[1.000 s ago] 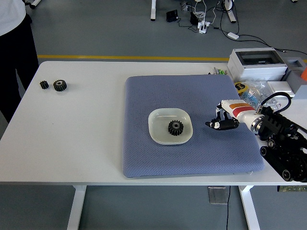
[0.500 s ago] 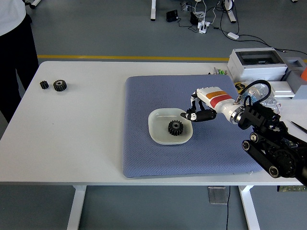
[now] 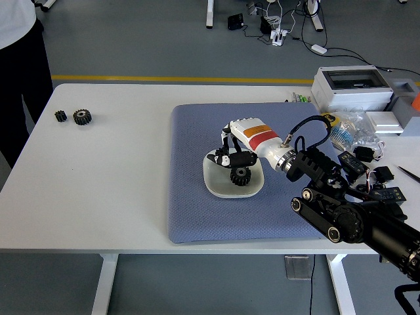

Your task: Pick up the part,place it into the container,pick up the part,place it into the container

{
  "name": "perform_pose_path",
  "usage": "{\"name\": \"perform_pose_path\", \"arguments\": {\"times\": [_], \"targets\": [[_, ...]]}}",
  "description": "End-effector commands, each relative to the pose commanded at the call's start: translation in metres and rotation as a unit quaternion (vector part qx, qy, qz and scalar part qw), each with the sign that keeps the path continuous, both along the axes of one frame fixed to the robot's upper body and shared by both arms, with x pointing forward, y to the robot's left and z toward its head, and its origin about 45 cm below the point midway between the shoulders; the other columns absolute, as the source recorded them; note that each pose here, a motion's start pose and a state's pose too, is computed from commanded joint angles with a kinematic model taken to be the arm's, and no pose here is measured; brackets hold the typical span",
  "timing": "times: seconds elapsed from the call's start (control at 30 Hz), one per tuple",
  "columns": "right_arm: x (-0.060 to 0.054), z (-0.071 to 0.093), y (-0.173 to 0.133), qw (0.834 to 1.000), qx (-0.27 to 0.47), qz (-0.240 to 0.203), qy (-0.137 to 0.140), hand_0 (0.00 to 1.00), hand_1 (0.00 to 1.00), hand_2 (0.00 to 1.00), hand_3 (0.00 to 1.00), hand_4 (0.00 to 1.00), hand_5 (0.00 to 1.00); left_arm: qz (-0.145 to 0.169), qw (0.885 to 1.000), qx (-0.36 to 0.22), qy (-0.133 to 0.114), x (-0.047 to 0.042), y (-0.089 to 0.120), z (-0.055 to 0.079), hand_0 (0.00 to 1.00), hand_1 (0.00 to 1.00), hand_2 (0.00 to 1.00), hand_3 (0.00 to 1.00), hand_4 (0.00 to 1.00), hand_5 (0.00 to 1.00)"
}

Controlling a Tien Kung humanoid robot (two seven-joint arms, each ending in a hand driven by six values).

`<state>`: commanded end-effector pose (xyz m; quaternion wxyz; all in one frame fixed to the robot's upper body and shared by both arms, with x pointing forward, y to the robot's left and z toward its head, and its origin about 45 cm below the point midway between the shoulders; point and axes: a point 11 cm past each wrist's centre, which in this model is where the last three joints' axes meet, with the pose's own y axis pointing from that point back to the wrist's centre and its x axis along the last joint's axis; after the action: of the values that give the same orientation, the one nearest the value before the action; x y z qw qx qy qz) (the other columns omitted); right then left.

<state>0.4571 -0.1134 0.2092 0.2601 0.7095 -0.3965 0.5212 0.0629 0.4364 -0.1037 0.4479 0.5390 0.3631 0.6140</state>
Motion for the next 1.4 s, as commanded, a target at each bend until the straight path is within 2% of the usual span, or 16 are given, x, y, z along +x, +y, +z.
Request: {"name": "perform_pose_path", "arguments": {"times": [0.17, 0.4, 0.47, 0.63, 0.67, 0.83, 0.87, 1.07, 1.1, 1.27, 1.3, 1.4], "targets": [[0.004, -0.001, -0.006, 1.0, -0.004, -0.021, -0.004, 0.002, 0.058, 0.174, 0.272, 0.796, 0.488, 0.001, 1.0, -0.001, 0.003, -0.0023, -0.001, -0.001, 0.717, 0.678, 0.685, 0.569, 0.607, 0.569], [0.001, -0.017, -0.014, 0.999, -0.025, -0.025, 0.014, 0.002, 0.066, 0.19, 0.276, 0.795, 0.488, -0.001, 1.0, -0.001, 0.002, -0.0018, -0.001, -0.001, 0.717, 0.677, 0.686, 0.569, 0.608, 0.57], [0.001, -0.019, -0.014, 0.999, -0.03, -0.027, 0.016, 0.002, 0.094, 0.215, 0.286, 0.811, 0.474, -0.001, 1.0, -0.002, 0.002, -0.0019, -0.001, -0.001, 0.717, 0.678, 0.685, 0.569, 0.608, 0.57], [0.001, -0.021, -0.016, 0.999, -0.035, -0.031, 0.017, 0.002, 0.094, 0.215, 0.286, 0.811, 0.474, -0.003, 1.0, -0.001, 0.003, -0.0027, -0.001, -0.001, 0.717, 0.678, 0.685, 0.569, 0.608, 0.57], [0.002, -0.022, -0.017, 0.999, -0.039, -0.033, 0.018, 0.002, 0.13, 0.259, 0.296, 0.835, 0.45, -0.003, 1.0, -0.001, 0.003, -0.0025, -0.001, -0.001, 0.717, 0.678, 0.686, 0.569, 0.608, 0.57], [0.002, -0.028, -0.021, 0.997, -0.054, -0.037, 0.028, 0.002, 0.13, 0.259, 0.296, 0.835, 0.45, -0.004, 1.0, 0.0, 0.006, -0.0044, 0.0, -0.001, 0.717, 0.678, 0.686, 0.569, 0.608, 0.57], [0.002, -0.029, -0.022, 0.997, -0.056, -0.038, 0.029, 0.002, 0.165, 0.295, 0.35, 0.833, 0.454, -0.003, 1.0, -0.001, 0.006, -0.005, -0.001, -0.001, 0.717, 0.678, 0.685, 0.569, 0.608, 0.57], [0.001, -0.036, -0.026, 0.996, -0.072, -0.04, 0.042, 0.002, 0.165, 0.295, 0.35, 0.833, 0.454, -0.004, 1.0, 0.0, 0.007, -0.0056, 0.0, -0.001, 0.717, 0.678, 0.685, 0.569, 0.608, 0.57], [0.001, -0.036, -0.026, 0.996, -0.073, -0.04, 0.043, 0.002, 0.21, 0.376, 0.406, 0.852, 0.439, -0.005, 1.0, 0.0, 0.007, -0.0054, 0.0, -0.001, 0.717, 0.678, 0.684, 0.569, 0.608, 0.57], [0.0, -0.039, -0.027, 0.995, -0.081, -0.038, 0.05, 0.002, 0.21, 0.376, 0.406, 0.852, 0.439, -0.006, 1.0, -0.001, 0.007, -0.0048, -0.001, -0.001, 0.717, 0.678, 0.684, 0.569, 0.608, 0.57], [0.0, -0.04, -0.028, 0.994, -0.083, -0.038, 0.051, 0.002, 0.228, 0.41, 0.445, 0.861, 0.451, -0.006, 1.0, -0.001, 0.006, -0.0047, -0.001, -0.001, 0.717, 0.678, 0.685, 0.57, 0.608, 0.57], [0.001, -0.039, -0.03, 0.995, -0.083, -0.04, 0.05, 0.002, 0.228, 0.41, 0.445, 0.861, 0.451, -0.005, 1.0, -0.001, 0.007, -0.005, -0.002, -0.001, 0.717, 0.678, 0.685, 0.57, 0.608, 0.57]]}}
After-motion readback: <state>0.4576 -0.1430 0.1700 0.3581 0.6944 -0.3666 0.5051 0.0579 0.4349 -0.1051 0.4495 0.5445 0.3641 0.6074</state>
